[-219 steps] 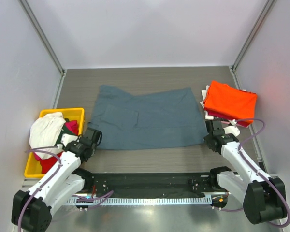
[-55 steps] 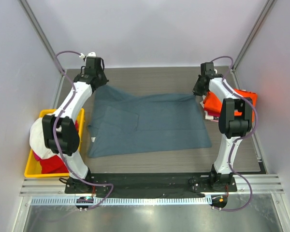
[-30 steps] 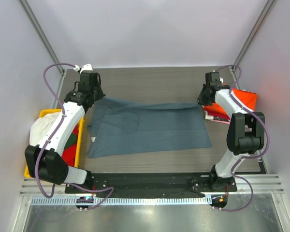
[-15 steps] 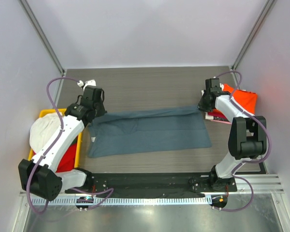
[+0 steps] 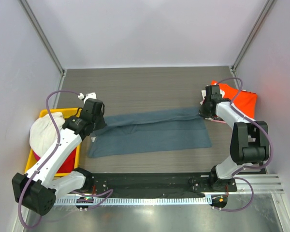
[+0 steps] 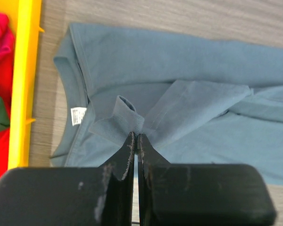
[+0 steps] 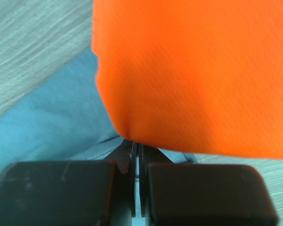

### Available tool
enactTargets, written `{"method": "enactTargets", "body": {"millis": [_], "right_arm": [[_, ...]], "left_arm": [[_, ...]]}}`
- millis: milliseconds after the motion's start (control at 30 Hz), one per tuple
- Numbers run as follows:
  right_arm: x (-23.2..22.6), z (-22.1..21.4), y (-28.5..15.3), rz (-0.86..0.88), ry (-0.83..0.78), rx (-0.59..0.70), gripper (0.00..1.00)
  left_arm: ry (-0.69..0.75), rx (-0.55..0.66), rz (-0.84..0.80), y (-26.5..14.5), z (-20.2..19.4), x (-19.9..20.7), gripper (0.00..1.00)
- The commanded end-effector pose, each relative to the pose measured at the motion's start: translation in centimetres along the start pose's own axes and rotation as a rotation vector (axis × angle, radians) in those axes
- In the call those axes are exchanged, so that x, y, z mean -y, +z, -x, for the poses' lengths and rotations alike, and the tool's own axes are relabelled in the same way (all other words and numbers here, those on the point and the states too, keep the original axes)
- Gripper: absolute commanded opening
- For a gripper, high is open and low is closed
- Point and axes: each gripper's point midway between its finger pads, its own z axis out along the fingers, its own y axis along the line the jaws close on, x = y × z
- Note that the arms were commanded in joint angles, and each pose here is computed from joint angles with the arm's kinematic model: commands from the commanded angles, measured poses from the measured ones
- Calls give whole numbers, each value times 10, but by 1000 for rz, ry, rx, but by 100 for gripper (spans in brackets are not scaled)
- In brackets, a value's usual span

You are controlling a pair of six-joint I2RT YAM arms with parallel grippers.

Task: Fold and stack the t-shirts
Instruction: Fold the tshirt

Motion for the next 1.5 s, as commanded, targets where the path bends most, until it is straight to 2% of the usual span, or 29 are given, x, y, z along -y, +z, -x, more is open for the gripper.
{"method": "enactTargets", "body": {"millis": [0,500,533,567,667,767,1100,1233,1400,1467], "right_arm": [[3,18,-10,-6,28,91,1],[23,-7,-11,-44,80,111,4],[24,-5,-14,-44,88,129,7],[28,-10,-13,-56,90,127,17],[32,-11,-18,-58,114,154,39],[33,-9,-26,-40,133,195,45],[17,-10,-38,44,112,202,48],[14,-14,-40,61,115,197,48],[5,-19,-47,91,87,194,48],[-4,-21,-50,112,62,188,48]], "left_arm": [[-8,-7,-30,-6,-9,3,0],[24,-110,-74,-12,-56,5,0],[29,-108,-84,-13,-58,8,0],[23,-114,-91,-14,-60,9,0],[24,-145,-120,-18,-64,15,0],[22,-160,-130,-19,-67,17,0],[26,-189,-194,-33,-71,24,1],[48,-225,-251,-37,-74,34,18],[48,-213,-317,-48,-65,46,32],[49,-203,-323,-53,-59,47,41]]}}
